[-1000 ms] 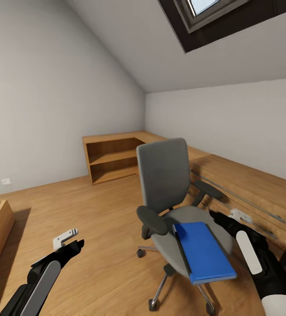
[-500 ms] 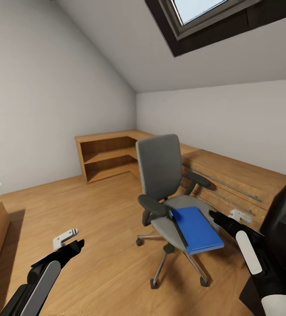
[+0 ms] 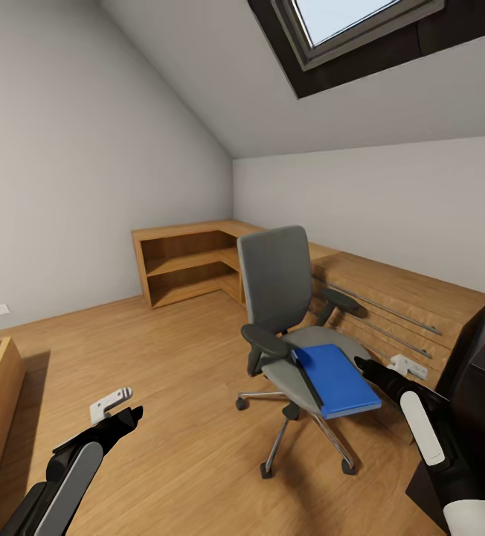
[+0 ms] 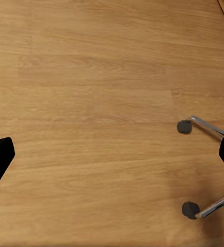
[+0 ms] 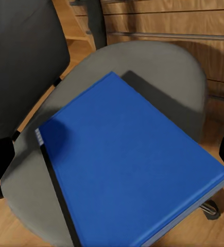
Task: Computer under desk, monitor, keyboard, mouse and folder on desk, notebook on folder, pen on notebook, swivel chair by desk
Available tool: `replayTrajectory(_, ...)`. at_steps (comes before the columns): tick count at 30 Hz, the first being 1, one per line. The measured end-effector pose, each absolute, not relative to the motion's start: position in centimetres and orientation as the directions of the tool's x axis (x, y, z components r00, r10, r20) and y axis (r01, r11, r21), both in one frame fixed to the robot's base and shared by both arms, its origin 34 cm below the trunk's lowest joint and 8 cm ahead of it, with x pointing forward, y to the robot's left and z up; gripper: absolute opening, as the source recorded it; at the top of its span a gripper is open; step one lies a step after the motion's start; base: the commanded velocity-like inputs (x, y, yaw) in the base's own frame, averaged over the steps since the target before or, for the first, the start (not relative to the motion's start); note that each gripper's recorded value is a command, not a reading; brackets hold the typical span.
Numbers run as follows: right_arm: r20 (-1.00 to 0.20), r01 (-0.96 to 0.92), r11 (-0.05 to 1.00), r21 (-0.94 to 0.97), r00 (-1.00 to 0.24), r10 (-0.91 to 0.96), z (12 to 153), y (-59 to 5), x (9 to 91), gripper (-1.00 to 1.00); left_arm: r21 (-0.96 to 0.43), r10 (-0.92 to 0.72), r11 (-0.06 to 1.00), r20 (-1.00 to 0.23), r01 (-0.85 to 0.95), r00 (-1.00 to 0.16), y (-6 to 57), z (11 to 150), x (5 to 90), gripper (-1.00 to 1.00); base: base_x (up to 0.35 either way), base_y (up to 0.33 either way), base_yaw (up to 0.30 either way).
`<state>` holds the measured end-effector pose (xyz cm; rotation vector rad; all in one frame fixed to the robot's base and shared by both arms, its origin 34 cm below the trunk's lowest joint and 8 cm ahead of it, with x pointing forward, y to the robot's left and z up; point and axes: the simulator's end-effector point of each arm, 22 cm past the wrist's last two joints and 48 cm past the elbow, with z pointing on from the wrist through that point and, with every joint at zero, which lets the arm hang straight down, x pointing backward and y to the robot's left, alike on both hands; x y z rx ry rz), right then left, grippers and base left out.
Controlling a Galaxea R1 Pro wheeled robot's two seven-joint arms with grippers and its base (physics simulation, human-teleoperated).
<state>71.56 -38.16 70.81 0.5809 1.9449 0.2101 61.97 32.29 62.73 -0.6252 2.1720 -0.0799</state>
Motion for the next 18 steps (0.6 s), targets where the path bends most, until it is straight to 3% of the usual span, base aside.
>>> replayTrajectory(6,-0.807,0.304,0.866,0.396,-0.335,0.487,70.76,-38.26,71.54,1.00,-0.270,-0.461,0.873,-0.726,-0.406,-0.510,32.25,62.89,62.03,1.00,-0.001,0.001,-0.117)
replayTrajectory(18,-0.795,0.315,0.851,0.420,-0.324,0.513,70.51,-38.77,71.40,1.00,-0.279,-0.462,0.873,-0.736,-0.400,-0.495,32.10,63.45,62.26,1.00,0.000,0.000,-0.246)
